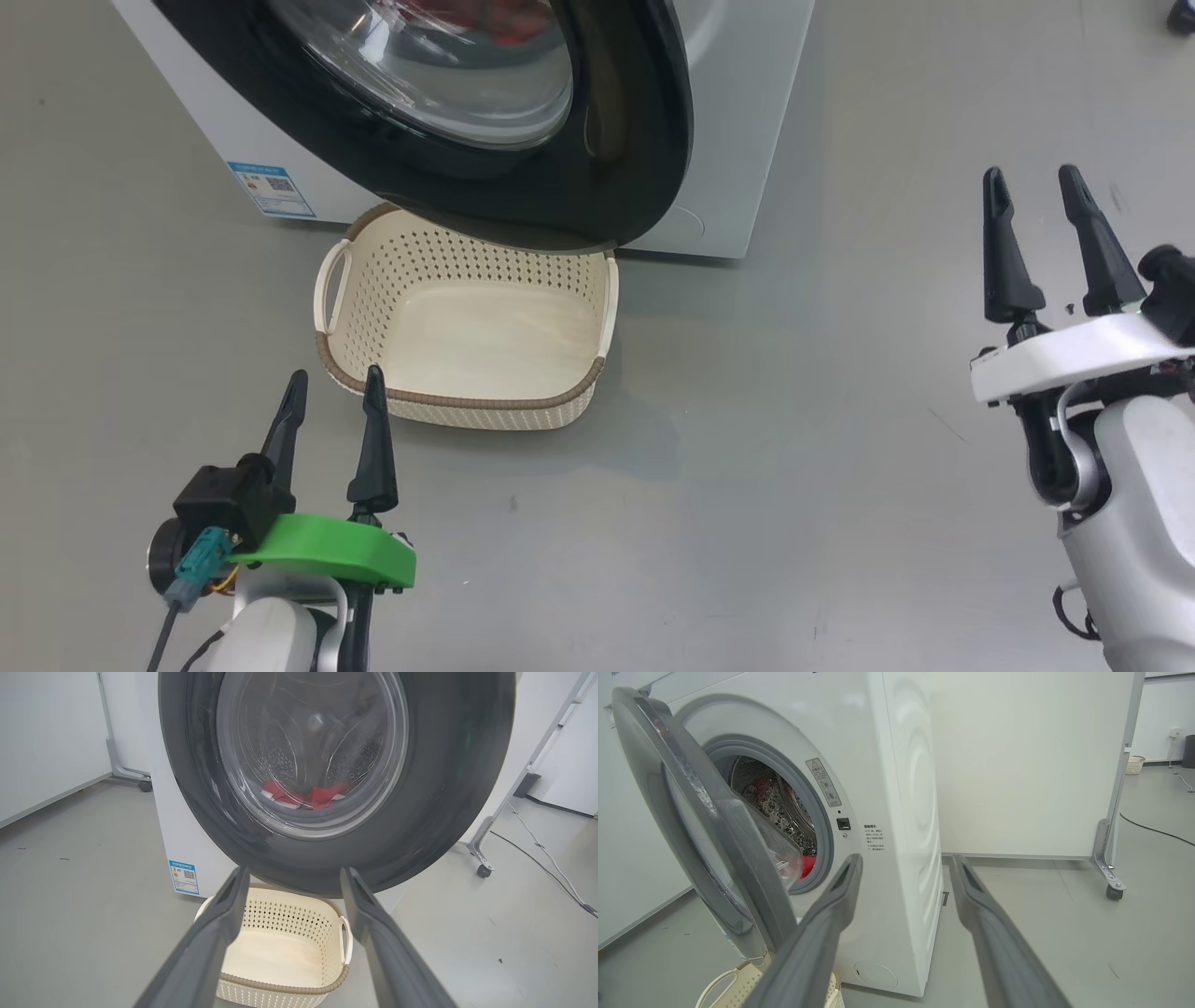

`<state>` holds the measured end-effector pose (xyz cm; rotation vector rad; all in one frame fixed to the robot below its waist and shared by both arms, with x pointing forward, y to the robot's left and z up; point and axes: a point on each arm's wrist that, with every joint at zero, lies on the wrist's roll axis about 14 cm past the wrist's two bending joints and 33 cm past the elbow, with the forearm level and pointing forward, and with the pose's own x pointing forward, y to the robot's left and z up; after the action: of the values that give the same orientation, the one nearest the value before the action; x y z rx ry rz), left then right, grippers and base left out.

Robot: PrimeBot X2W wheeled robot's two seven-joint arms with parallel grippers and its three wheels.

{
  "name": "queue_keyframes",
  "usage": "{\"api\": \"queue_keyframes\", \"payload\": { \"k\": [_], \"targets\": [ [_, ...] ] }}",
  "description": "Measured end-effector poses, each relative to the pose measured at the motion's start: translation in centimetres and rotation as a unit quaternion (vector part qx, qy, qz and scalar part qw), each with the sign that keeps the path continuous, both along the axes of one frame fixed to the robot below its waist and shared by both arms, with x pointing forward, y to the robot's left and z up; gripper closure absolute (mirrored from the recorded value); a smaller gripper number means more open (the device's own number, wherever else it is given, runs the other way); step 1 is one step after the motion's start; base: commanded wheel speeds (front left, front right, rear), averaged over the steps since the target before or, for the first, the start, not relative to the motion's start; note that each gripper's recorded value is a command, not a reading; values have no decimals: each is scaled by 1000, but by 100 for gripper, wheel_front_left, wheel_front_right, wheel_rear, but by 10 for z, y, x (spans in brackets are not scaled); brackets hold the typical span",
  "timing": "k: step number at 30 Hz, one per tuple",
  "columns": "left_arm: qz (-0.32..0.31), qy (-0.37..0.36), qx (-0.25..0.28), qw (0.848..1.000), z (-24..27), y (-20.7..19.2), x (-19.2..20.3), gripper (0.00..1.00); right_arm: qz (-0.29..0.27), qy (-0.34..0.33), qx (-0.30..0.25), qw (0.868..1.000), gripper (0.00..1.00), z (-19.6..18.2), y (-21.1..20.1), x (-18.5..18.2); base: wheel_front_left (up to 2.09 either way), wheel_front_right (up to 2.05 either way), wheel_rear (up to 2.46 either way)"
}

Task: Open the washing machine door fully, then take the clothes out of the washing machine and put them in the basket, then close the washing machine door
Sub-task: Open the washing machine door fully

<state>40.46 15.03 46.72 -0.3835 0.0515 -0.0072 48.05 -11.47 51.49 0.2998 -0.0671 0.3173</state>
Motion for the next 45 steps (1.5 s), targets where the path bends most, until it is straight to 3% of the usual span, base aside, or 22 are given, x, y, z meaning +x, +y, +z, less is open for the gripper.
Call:
{"api": "queue_keyframes", "payload": {
  "k": [1,2,4,8,16,19,26,33,34,39,45],
  "targets": [
    [-1,3,0,1000,-2,-1,0,0,4,-3,0,1000,27,3,2,5,0,0,0],
    [-3,5,0,1000,-4,-2,1,0,7,-6,0,1000,54,6,3,10,0,0,0],
    [-6,9,-2,1000,-7,-4,3,0,17,-9,-5,1000,100,10,6,19,0,0,0],
    [-11,8,-3,1000,-8,-7,11,0,35,3,24,999,100,15,19,38,0,0,0],
    [-12,18,-5,1000,-17,-6,21,0,74,60,153,984,100,28,47,79,0,0,0],
    [-7,22,-4,1000,-20,-2,24,0,109,105,217,964,100,29,68,95,0,0,0],
    [3,33,-3,999,-27,6,24,0,166,185,284,926,100,19,101,113,0,0,0],
    [20,43,-4,999,-32,18,23,0,198,256,323,889,100,7,127,122,0,0,0],
    [20,43,-4,999,-32,18,23,0,198,256,323,889,100,7,127,122,0,0,0],
    [28,45,-1,999,-34,23,21,0,231,302,350,856,100,6,151,119,0,0,0],
    [34,46,2,998,-33,26,21,0,249,347,343,837,100,-2,162,113,0,0,0]
  ]
}}
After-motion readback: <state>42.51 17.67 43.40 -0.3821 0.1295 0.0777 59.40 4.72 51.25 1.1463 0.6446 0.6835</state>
